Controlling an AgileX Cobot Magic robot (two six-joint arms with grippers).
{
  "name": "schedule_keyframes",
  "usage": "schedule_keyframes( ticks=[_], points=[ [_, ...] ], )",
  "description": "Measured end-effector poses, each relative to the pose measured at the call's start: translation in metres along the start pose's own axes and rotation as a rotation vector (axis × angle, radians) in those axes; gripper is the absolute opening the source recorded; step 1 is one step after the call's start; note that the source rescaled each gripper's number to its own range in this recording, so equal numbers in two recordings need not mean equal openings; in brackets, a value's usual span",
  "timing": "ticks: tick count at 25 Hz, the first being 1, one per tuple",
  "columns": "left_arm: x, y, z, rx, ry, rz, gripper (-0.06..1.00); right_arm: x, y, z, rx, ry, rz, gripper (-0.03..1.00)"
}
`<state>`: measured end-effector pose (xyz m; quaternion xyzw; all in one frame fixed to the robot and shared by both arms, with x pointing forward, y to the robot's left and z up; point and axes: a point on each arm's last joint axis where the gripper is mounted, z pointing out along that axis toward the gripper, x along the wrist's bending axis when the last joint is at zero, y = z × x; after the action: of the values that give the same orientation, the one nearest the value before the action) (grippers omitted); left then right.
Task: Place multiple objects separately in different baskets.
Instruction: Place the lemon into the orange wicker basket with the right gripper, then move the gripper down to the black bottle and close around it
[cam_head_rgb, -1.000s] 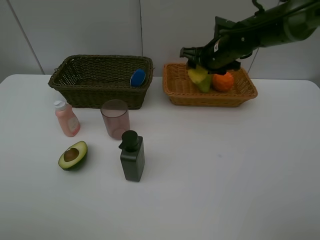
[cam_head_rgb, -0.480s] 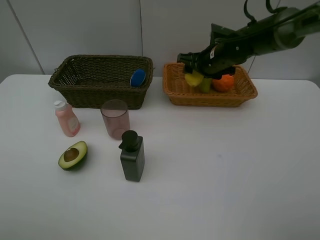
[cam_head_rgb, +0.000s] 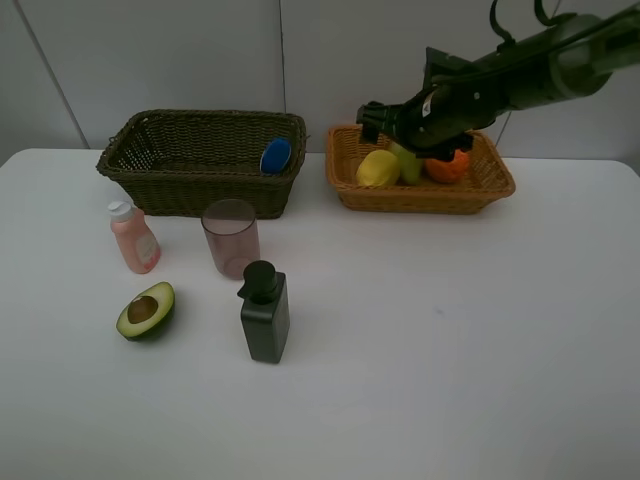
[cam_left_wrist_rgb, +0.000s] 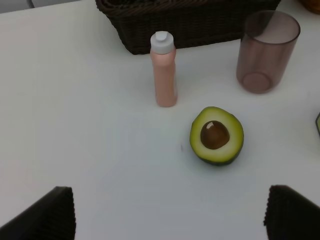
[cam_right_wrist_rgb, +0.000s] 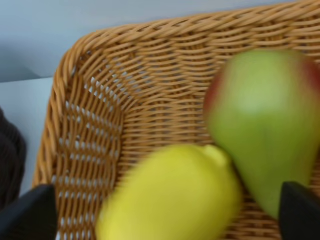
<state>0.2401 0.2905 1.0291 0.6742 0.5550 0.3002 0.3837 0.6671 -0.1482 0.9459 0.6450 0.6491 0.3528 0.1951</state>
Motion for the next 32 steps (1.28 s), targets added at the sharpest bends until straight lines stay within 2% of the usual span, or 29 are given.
schedule_keyframes(
  ticks=[4, 16, 27, 32],
  points=[
    [0.0, 0.0, 0.0, 0.0, 0.0, 0.0, 1.0, -0.001, 0.0, 0.0, 0.004, -0.001, 0.012, 0.99],
    [0.0, 0.0, 0.0, 0.0, 0.0, 0.0, 1.0, -0.001, -0.001, -0.002, 0.023, -0.014, 0.024, 1.0],
    [0.0, 0.0, 0.0, 0.0, 0.0, 0.0, 1.0, 0.001, 0.015, -0.032, 0.029, -0.044, 0.027, 1.0],
    [0.0, 0.0, 0.0, 0.0, 0.0, 0.0, 1.0, 0.015, 0.019, -0.053, 0.035, -0.045, -0.011, 1.0]
  ],
)
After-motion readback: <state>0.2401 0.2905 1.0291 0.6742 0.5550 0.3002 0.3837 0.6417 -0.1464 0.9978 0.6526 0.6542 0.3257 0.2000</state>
